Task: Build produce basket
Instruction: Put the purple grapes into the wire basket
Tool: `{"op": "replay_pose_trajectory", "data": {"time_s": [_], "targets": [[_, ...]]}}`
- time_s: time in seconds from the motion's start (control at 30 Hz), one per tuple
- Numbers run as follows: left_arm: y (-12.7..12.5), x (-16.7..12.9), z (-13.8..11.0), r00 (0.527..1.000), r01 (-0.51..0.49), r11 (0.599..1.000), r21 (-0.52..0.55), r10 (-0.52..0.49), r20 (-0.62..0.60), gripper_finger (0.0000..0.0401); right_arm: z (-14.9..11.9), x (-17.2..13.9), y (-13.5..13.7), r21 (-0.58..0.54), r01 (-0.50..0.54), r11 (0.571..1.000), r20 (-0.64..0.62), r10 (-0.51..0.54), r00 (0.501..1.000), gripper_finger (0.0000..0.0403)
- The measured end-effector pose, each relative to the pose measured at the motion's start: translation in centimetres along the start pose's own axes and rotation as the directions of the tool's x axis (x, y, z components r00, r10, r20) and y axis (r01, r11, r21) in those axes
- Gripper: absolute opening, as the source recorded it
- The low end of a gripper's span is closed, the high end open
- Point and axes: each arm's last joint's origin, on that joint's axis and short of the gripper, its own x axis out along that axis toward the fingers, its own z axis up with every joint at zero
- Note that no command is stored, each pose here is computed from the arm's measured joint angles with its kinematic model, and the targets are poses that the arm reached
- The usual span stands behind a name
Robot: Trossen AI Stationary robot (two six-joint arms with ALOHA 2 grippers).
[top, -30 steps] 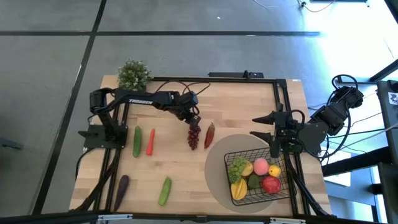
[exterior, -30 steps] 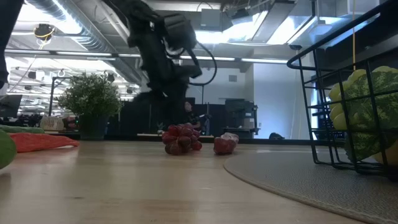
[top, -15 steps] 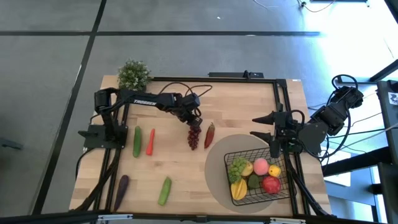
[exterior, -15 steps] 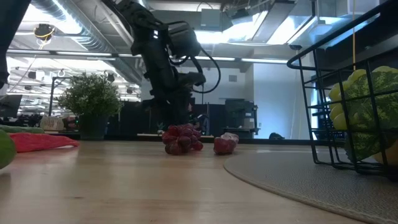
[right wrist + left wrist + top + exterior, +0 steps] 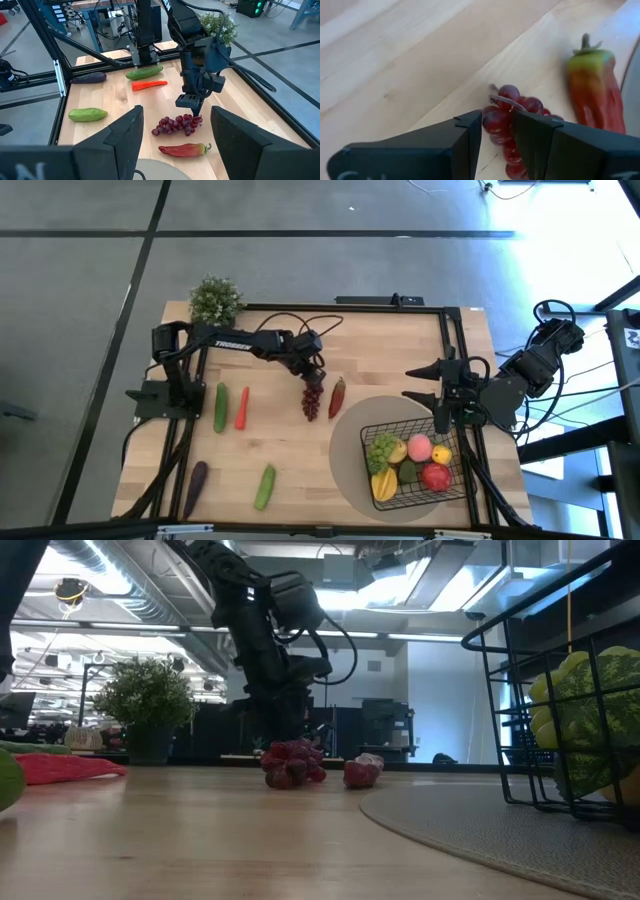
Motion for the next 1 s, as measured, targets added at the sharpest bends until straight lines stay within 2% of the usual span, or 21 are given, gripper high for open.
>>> {"op": "replay_pose_trajectory", "data": {"time_s": [0.67, 1.0], "targets": [[-0.16, 0.02, 0.14, 1.000, 0.029, 1.000, 0.000, -0.029, 0.004, 0.0096, 0.00, 0.00, 0.01, 0.001, -0.001, 1.000, 0.000, 0.001, 1.000, 0.0223], [-0.16, 0.94, 0.07, 0.999, 0.049, 0.999, -0.006, -0.049, -0.013, 0.0088, 0.01, -0.01, 0.01, 0.002, -0.004, 1.000, 0.000, 0.004, 1.000, 0.0223]]}}
